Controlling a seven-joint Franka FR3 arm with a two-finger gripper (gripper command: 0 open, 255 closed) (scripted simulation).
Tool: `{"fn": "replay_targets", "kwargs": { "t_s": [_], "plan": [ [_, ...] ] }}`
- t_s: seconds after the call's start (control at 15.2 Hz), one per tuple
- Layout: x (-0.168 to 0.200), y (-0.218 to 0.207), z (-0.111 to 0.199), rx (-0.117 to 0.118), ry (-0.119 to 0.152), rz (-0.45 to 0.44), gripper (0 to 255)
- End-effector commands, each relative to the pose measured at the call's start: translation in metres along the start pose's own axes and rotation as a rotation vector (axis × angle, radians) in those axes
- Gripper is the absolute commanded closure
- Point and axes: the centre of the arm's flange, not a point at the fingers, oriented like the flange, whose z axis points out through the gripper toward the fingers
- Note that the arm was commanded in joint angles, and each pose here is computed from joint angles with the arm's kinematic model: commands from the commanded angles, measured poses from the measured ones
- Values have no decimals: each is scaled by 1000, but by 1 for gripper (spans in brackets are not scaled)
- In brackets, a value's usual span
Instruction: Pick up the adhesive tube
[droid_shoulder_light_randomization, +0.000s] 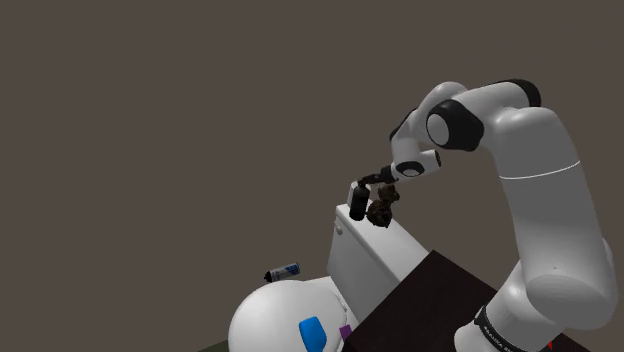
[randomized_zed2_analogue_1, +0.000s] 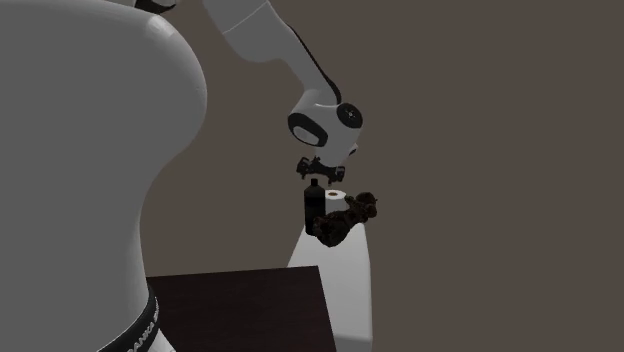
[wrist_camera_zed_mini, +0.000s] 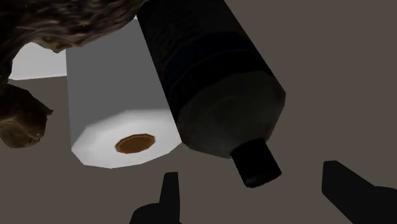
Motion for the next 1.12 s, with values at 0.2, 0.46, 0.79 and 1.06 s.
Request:
{"fn": "replay_targets", "kwargs": {
  "t_s": [0.2, 0.46, 0.79, 1.06],
  "plan": [
    [-19, 7, 20, 0, 2, 0, 0],
    [-19, 7, 19, 0, 2, 0, 255],
    [-19, 7, 19, 0, 2, 0, 255],
    [-16, 6, 16, 0, 2, 0, 255]
  ]
}}
